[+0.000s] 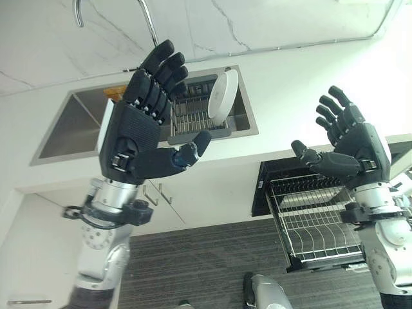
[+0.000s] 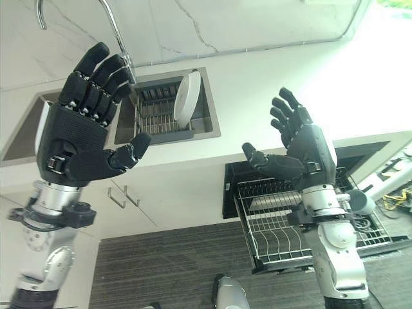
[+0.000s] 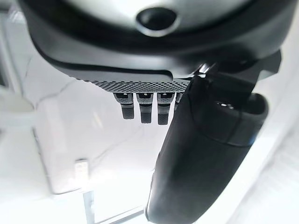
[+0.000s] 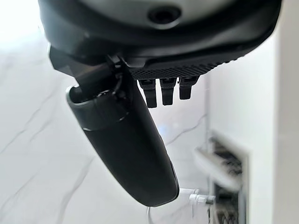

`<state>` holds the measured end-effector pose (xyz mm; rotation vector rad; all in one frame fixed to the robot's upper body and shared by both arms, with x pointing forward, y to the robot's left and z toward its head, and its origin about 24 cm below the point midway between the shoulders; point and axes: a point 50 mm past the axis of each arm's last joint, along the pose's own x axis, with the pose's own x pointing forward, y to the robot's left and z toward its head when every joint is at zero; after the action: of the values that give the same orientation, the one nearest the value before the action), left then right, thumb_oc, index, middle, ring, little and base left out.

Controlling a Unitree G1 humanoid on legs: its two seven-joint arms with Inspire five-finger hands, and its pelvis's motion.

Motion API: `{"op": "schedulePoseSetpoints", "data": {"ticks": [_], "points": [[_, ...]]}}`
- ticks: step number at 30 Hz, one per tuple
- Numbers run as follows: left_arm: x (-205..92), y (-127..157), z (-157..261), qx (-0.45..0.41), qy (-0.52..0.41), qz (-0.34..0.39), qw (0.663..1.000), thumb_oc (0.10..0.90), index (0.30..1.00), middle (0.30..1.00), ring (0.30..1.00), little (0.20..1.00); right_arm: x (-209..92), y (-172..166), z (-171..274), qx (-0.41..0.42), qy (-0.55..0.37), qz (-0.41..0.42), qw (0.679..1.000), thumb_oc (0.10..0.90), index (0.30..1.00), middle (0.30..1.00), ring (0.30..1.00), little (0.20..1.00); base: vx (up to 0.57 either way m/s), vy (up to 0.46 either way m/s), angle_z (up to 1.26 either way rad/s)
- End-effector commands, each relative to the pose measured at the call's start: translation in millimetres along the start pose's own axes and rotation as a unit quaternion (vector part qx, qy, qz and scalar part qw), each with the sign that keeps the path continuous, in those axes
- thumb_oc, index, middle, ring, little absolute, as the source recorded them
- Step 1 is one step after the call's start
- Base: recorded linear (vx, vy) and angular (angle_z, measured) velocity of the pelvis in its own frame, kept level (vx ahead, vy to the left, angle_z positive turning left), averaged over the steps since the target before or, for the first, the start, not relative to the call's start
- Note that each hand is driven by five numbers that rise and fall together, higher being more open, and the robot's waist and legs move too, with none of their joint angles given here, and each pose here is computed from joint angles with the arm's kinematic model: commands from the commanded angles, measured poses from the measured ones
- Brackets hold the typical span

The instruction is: Place the dishes in the dishwasher.

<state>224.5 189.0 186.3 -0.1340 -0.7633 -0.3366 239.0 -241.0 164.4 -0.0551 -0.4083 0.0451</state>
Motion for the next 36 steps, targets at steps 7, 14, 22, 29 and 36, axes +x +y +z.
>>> {"op": "schedulePoseSetpoints", "data": {"ticks": [7,14,22,29,36], "points": [[11.3,1.8,37.2,-0.001,-0.116,-0.041,0.992,0.800,0.900,0.900,0.900,0.900,16.7,15.1,45.2,0.034,-0.134,0.044,0.989,0.800,0.900,0.900,0.900,0.900,0.06,0.194,0.14],[10.3,5.7,36.6,0.010,-0.096,-0.053,0.994,0.800,0.900,0.900,0.900,0.900,7.6,17.5,44.5,0.075,-0.147,0.030,0.986,0.800,0.900,0.900,0.900,0.900,0.09,0.197,0.04],[14.6,6.3,41.7,0.022,-0.100,-0.076,0.992,0.800,0.900,0.900,0.900,0.900,5.5,14.3,36.6,0.082,-0.142,-0.027,0.986,0.800,0.900,0.900,0.900,0.900,0.06,0.233,0.09],[23.5,1.3,31.3,0.021,-0.078,-0.073,0.994,0.800,0.900,0.900,0.900,0.900,9.4,4.9,31.2,0.107,-0.138,-0.065,0.982,0.800,0.900,0.900,0.900,0.900,0.04,-0.030,0.03],[24.9,2.7,29.1,0.036,-0.073,-0.043,0.996,0.800,0.900,0.900,0.900,0.900,24.7,-2.8,32.2,0.100,-0.107,-0.077,0.986,0.800,0.900,0.900,0.900,0.900,0.07,-0.226,0.04]]}}
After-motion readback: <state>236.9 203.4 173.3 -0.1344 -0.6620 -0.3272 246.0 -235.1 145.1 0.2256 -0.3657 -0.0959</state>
